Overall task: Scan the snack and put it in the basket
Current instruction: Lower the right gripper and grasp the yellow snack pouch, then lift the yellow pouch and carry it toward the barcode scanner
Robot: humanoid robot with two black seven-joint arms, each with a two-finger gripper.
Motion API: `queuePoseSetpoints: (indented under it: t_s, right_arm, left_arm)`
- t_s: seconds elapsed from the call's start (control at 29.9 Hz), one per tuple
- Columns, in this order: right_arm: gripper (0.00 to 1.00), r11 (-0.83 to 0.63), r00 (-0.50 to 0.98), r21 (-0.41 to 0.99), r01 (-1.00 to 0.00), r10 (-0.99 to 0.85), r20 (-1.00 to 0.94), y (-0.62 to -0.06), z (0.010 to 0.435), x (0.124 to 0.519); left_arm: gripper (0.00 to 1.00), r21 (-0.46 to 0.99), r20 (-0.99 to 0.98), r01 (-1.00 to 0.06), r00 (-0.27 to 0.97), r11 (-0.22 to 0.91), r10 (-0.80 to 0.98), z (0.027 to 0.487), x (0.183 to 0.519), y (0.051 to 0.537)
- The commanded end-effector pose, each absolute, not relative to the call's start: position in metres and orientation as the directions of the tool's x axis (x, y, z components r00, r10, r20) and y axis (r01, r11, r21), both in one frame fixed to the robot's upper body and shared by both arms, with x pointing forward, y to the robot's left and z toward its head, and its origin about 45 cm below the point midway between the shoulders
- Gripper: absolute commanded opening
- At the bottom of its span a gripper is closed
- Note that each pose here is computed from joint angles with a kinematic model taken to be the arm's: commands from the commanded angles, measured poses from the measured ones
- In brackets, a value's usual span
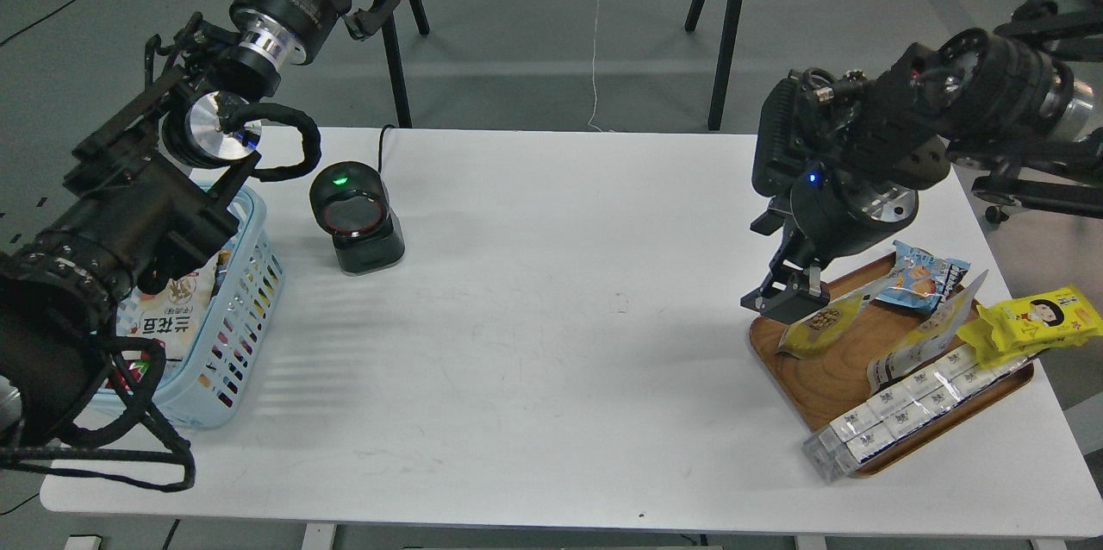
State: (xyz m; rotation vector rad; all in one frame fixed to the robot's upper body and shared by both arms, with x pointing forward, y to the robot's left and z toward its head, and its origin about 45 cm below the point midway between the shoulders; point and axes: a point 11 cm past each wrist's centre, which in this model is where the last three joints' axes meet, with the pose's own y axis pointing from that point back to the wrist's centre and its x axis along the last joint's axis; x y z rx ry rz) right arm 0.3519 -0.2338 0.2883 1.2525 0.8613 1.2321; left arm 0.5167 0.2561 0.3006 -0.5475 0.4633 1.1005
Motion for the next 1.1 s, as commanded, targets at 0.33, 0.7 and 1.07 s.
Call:
queuePoseSetpoints:
  t_s: [0.33, 0.7, 1.07]
  right_arm:
    - [0.81, 0.098, 0.249, 0.978, -0.187, 0.967, -0.049, -0.308, 0.253, 0.355]
    - [0.55, 0.052, 0.265, 0.980, -0.193, 0.964, 0.001, -0.316, 0.238, 0.362]
    - [0.25, 0.050, 0.276, 0.980, -0.194, 0.961, 0.005, -0.318, 0.238, 0.362]
  left_arm:
    - [1.00, -0.175, -0.605, -0.924, 0.374, 0.341, 0.703, 0.296, 0.516, 0.258]
    - [1.00, -0.170, -0.608, -0.924, 0.373, 0.344, 0.701, 0.294, 0.516, 0.255]
    - [1.00, -0.140, -0.614, -0.938, 0.334, 0.318, 0.715, 0.283, 0.517, 0.257]
